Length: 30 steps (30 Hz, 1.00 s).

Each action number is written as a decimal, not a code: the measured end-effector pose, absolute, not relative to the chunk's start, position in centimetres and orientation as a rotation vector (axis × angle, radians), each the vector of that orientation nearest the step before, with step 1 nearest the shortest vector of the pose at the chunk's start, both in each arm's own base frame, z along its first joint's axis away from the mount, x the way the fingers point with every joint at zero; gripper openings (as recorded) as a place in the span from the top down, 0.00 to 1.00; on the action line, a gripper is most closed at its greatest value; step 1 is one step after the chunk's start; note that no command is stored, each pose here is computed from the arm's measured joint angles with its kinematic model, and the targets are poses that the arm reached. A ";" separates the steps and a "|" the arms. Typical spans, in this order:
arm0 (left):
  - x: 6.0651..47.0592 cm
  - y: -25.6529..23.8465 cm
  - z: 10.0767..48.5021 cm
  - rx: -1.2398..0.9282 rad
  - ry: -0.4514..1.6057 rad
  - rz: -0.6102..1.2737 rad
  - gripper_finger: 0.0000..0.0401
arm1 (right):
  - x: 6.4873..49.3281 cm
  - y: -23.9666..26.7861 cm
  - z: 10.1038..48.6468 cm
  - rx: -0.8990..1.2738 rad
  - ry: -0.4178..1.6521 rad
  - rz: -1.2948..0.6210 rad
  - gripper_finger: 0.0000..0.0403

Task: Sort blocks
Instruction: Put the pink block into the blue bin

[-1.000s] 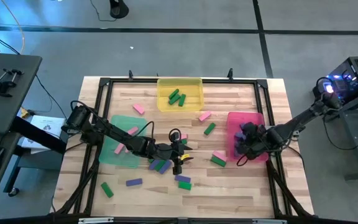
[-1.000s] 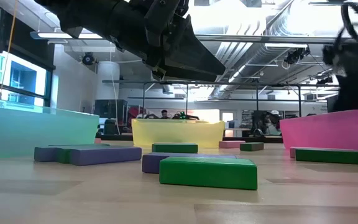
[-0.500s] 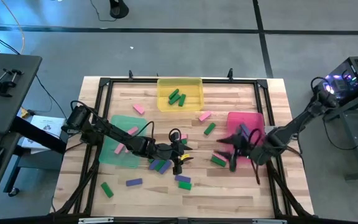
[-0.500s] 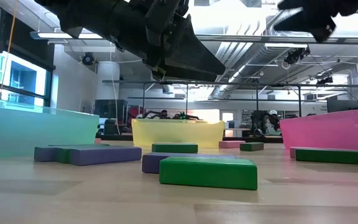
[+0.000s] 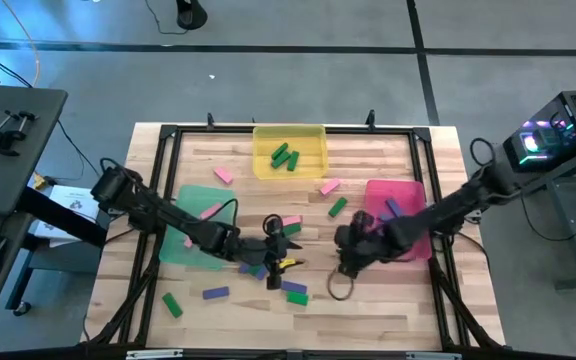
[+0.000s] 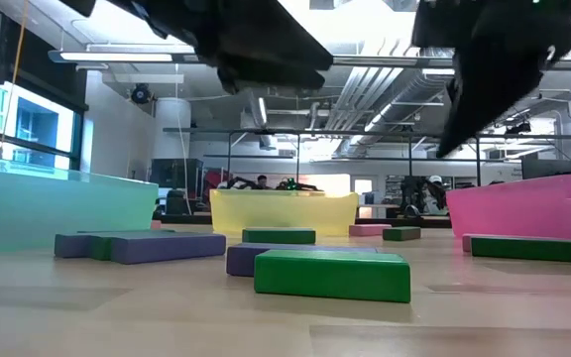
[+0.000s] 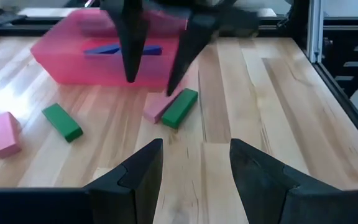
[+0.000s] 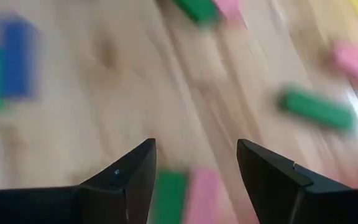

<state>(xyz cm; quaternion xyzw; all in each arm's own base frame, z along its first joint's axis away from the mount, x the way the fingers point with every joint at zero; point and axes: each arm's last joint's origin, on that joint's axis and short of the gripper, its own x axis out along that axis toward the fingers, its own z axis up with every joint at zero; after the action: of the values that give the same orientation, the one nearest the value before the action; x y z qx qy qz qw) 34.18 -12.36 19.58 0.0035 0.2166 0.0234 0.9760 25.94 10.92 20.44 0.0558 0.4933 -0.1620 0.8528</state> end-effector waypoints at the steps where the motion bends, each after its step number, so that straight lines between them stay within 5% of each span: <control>1: 34.1 -12.4 19.8 0.011 0.433 0.052 0.56 | 26.2 10.6 20.2 0.128 1.107 -0.372 0.48; 10: 33.3 -13.3 19.3 0.035 0.492 0.075 0.56 | 28.5 8.1 16.3 0.239 1.402 -0.373 0.48; 24: 32.9 -13.4 18.9 0.062 0.530 0.116 0.56 | 29.0 6.7 15.3 0.275 1.430 -0.442 0.49; 30: 32.1 -14.1 18.4 0.088 0.565 0.159 0.56 | 28.9 6.7 15.1 0.287 1.423 -0.457 0.60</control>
<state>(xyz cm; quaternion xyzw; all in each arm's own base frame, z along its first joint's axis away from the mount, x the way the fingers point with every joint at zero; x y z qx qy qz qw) 32.15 -14.06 18.45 0.0431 0.2783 0.0782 0.9563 28.95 6.74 15.06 0.1303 0.6447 -0.2069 0.7243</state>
